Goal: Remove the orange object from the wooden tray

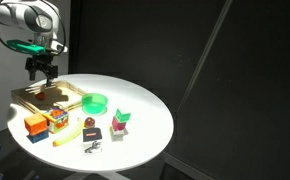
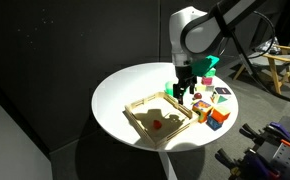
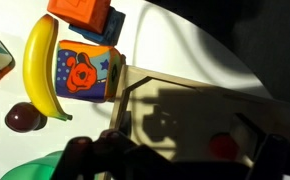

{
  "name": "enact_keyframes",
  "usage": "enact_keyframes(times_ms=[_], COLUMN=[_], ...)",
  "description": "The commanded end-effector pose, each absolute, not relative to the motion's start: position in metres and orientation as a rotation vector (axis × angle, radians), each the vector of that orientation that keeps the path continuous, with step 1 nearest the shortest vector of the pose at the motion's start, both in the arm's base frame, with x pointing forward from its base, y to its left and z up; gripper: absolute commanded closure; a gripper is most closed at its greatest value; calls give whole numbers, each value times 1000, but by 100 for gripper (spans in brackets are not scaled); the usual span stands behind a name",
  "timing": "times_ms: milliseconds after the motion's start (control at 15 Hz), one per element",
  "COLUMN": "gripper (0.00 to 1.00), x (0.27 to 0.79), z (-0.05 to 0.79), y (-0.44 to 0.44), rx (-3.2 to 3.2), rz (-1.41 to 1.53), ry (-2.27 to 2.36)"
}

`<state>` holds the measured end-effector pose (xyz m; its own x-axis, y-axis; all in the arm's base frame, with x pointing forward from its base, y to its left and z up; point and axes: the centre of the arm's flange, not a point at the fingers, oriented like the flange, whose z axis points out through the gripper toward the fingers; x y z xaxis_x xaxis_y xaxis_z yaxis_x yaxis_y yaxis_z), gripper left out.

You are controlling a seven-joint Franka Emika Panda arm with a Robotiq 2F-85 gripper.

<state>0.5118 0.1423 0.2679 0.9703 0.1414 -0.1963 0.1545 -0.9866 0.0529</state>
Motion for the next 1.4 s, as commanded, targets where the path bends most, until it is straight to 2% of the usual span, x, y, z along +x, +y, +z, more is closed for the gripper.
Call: enact_keyframes(times_ms=[0, 1333], gripper=[0, 0], x=[517, 537], z=[257, 233], y=[146, 198], rx=[3029, 3069], rz=[-260, -52], ry=[288, 384])
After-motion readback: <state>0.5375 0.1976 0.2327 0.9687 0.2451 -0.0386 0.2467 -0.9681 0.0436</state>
